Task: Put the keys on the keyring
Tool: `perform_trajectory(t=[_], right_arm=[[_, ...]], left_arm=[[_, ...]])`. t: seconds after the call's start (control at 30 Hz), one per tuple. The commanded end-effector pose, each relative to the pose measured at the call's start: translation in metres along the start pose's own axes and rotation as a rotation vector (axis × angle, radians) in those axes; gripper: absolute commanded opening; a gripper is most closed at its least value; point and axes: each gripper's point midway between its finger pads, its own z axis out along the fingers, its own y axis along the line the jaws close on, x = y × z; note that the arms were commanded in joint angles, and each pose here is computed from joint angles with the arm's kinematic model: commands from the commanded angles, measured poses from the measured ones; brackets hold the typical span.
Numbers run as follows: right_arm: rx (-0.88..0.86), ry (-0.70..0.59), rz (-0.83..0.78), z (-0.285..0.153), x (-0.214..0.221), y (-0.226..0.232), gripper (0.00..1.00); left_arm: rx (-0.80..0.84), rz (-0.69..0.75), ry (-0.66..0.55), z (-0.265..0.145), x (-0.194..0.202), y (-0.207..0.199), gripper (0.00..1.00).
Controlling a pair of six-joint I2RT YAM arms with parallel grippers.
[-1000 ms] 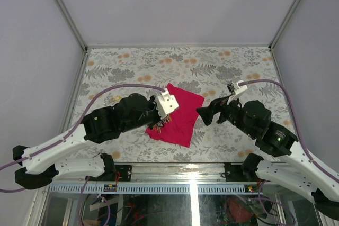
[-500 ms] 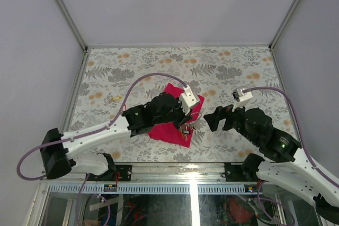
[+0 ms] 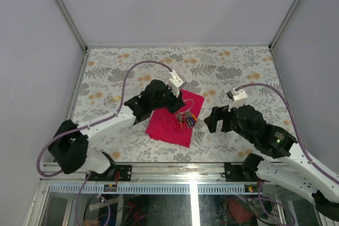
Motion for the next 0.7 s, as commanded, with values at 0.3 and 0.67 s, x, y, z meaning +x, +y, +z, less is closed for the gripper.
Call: perform_trajectory(t=[0.3,0.67], right_arm=[[0.03,-0.046,0.037,-0.013,-0.016,-0.004,0.99],[0.071,-0.038,0.048,-0.018,-0.011,-0.014,0.99]], left_arm=[[-0.06,-0.091,-0.135,0.017,-0.031,0.063,0.03],[-0.297,-0.175,0.022,0.018,0.021,0.111,0.37]])
